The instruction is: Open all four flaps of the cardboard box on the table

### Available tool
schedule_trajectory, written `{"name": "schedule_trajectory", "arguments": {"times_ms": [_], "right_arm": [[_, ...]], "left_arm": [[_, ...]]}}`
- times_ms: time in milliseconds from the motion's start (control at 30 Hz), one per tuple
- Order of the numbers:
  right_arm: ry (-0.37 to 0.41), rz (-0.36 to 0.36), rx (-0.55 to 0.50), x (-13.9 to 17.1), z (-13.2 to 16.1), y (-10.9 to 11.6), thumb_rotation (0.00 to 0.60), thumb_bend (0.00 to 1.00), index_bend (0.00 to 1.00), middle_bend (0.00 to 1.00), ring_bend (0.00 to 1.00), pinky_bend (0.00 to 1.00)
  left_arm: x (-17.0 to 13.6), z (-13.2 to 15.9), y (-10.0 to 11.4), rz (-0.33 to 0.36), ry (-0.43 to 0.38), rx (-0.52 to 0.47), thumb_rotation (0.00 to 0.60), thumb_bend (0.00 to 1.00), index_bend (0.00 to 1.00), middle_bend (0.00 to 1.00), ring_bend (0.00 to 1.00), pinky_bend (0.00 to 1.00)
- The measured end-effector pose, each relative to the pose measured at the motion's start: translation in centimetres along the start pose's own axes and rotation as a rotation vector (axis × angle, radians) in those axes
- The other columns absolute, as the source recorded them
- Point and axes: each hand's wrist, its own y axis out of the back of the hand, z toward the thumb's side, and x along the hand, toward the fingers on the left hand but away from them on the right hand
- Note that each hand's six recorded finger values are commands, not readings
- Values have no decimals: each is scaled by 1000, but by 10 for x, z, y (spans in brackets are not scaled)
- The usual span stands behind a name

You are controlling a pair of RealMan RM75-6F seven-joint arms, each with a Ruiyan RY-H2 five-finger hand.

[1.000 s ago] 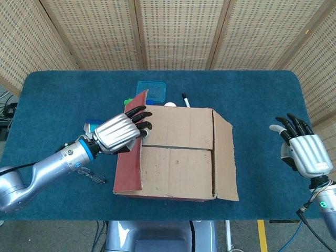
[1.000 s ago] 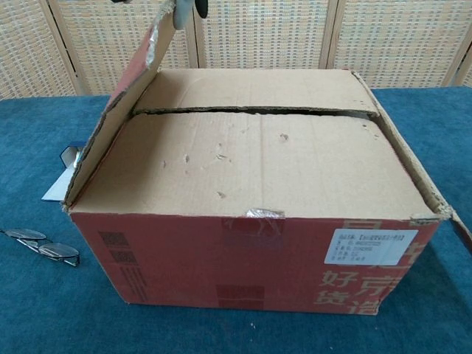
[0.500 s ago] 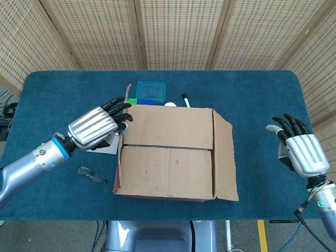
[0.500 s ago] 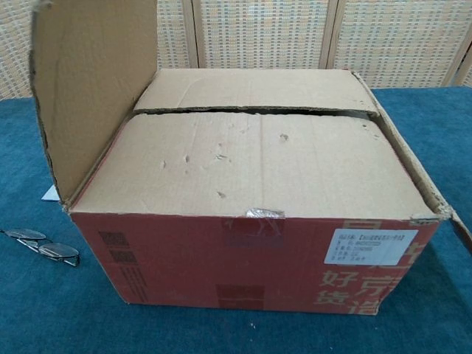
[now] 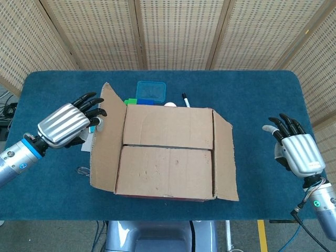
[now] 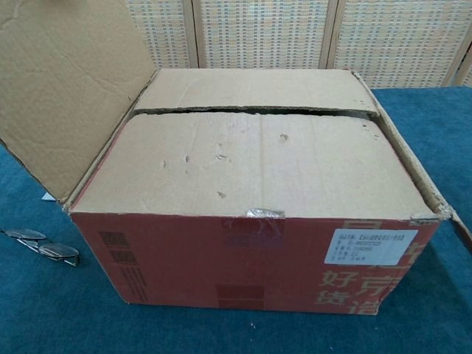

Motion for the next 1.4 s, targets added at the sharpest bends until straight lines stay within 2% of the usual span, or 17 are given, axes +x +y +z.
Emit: {"name": "schedule_trajectory", "arguments": {"times_ms": [267, 333, 433, 467, 567, 600, 700, 867, 1067, 1400], "right_arm": [[-7, 6, -5, 0, -1, -3, 600, 878, 223, 142, 0, 117], [-9, 5, -7, 0, -2, -3, 600, 878, 223, 142, 0, 117], [-13, 3, -10, 1, -4, -3, 600, 878, 223, 142, 0, 117], [-15, 3, -11, 2, -5, -3, 600, 878, 223, 142, 0, 117], [-19, 2, -13, 3, -7, -4, 600, 878, 223, 142, 0, 117], [-22, 3, -15, 3, -8, -4, 600, 878, 223, 142, 0, 117], [-29, 0, -19, 5, -11, -4, 600, 878, 223, 142, 0, 117], [-34, -4, -25, 7, -14, -4, 600, 878, 223, 142, 0, 117], [-44, -9, -30, 9, -20, -5, 600, 878, 223, 142, 0, 117], [-55, -11, -38, 12, -26, -6, 600, 878, 223, 142, 0, 117]], "left_arm": [[-12, -19, -14, -70, 66, 16, 519, 999, 470, 277, 80, 0], [-14, -24, -17, -84, 86, 15, 518, 960, 470, 277, 80, 0], [-14, -29, -20, -93, 110, 13, 519, 755, 468, 265, 77, 0], [-14, -29, -20, -93, 113, 14, 519, 651, 459, 248, 70, 0], [-11, -29, -24, -91, 118, 25, 518, 425, 390, 172, 20, 0], [-10, -28, -25, -88, 118, 27, 518, 362, 353, 140, 5, 0], [-4, -24, -30, -75, 115, 38, 516, 256, 275, 79, 0, 0], [12, -11, -43, -41, 108, 38, 516, 203, 149, 4, 0, 0], [33, 10, -61, -17, 105, 10, 517, 198, 53, 0, 0, 0], [65, 42, -88, 22, 126, -77, 518, 197, 29, 0, 0, 0]]}}
